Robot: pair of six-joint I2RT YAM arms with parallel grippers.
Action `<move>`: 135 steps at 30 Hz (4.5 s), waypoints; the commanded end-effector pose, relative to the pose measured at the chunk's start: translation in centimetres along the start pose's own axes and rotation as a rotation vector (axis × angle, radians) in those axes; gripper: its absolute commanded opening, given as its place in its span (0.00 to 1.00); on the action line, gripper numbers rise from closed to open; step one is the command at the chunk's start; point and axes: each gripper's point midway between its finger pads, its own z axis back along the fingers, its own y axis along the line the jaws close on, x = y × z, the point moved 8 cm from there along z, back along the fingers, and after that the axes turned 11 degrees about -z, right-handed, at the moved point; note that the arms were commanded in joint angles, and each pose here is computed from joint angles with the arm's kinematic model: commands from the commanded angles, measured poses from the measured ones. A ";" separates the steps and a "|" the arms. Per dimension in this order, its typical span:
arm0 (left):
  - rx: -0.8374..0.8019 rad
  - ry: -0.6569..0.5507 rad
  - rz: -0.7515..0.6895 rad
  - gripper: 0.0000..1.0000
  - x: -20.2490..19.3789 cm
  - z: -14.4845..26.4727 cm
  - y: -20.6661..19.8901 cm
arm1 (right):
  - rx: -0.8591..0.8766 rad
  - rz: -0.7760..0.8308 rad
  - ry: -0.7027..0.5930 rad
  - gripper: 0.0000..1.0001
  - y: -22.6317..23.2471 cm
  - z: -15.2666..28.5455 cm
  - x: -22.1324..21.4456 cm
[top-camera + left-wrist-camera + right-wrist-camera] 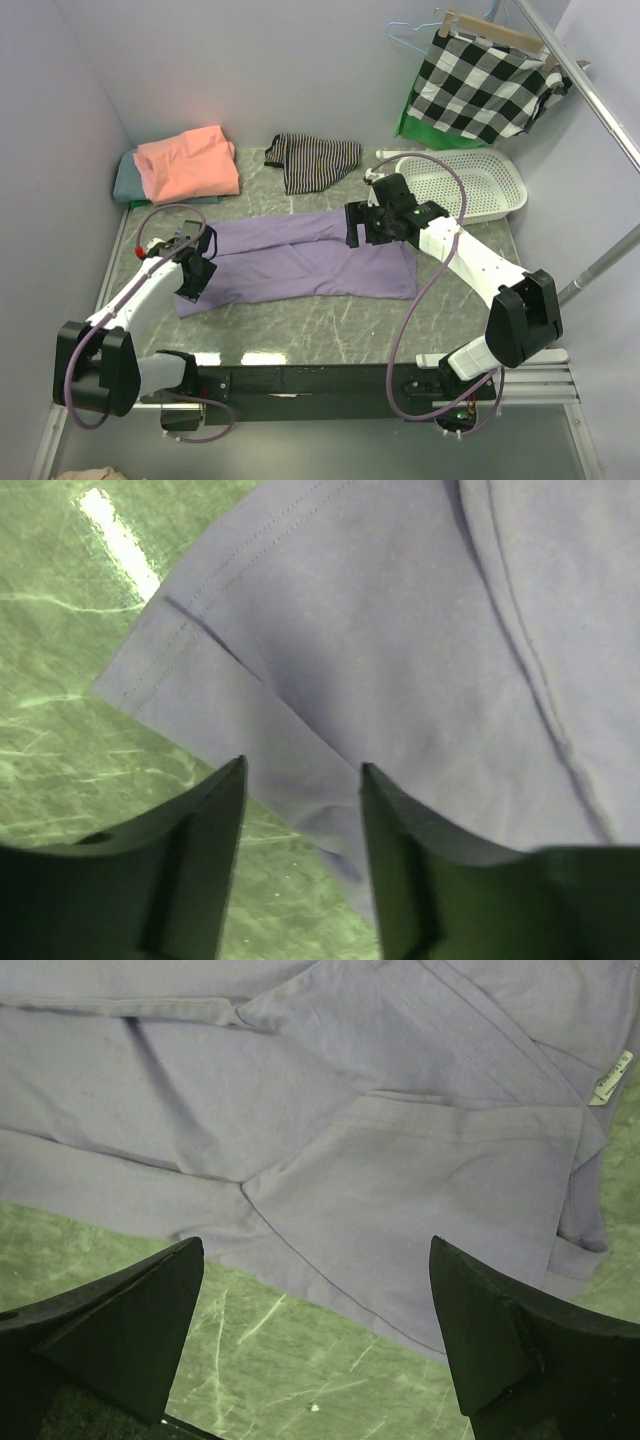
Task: Fold and stack the t-shirts
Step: Fold the tshirt
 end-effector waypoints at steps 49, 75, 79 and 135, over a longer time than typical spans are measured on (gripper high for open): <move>0.023 -0.036 -0.195 0.01 2.5 0.7 -2.4 | -0.018 0.019 0.008 0.99 -0.2 -0.7 0.5; 0.150 0.050 -0.499 0.78 3.0 -1.8 -5.3 | -0.004 0.010 0.049 0.99 0.0 -2.1 0.5; 0.091 0.070 -0.381 0.78 0.8 -1.2 -3.5 | 0.004 0.013 0.053 0.99 0.1 -2.2 0.4; -0.030 -0.293 0.153 0.01 1.4 2.3 2.8 | 0.040 0.028 0.145 0.99 0.0 -3.1 -1.0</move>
